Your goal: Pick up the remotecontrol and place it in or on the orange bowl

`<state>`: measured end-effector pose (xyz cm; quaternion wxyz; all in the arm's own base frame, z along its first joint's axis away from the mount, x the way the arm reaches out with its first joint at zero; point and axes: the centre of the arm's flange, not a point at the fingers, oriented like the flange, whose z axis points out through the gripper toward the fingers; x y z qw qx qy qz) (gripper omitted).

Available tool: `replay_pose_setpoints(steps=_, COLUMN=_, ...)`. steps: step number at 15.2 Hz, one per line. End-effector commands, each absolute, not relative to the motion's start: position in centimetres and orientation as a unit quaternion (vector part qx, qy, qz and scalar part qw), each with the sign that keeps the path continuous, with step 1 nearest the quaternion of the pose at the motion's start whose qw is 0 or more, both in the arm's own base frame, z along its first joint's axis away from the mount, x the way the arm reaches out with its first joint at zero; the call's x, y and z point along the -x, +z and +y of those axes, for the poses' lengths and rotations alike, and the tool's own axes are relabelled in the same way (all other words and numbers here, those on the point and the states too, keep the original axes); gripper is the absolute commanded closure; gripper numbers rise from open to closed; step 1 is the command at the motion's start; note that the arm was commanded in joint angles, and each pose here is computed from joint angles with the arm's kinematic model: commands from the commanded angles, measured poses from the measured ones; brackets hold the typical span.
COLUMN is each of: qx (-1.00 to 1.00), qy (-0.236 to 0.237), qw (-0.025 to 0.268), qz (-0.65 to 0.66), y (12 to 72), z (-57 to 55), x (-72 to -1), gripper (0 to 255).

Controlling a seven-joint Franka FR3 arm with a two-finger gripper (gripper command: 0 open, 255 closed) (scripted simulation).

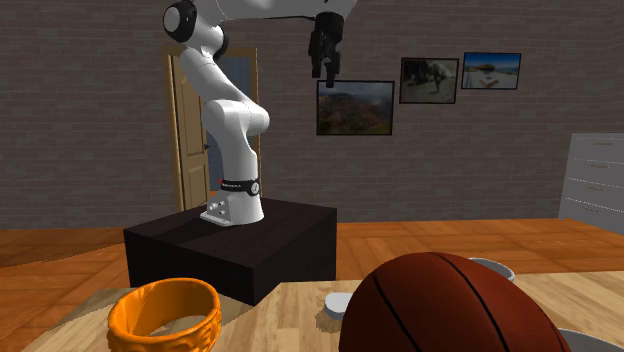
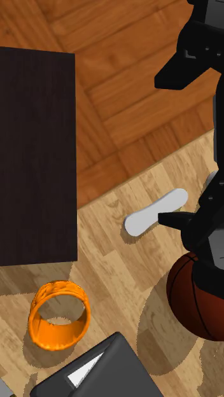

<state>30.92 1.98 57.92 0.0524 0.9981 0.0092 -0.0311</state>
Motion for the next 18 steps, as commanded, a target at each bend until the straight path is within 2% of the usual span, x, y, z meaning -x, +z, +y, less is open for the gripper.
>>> replay_pose_setpoints(steps=1, qx=-0.998, qy=-0.031, qw=0.052, qz=0.009, y=57.9, z=2.0, x=-30.9, gripper=0)
replay_pose_setpoints(steps=18, qx=-0.993, qy=-0.019, qw=0.035, qz=0.112, y=38.3, z=-6.4, x=-37.7, gripper=0)
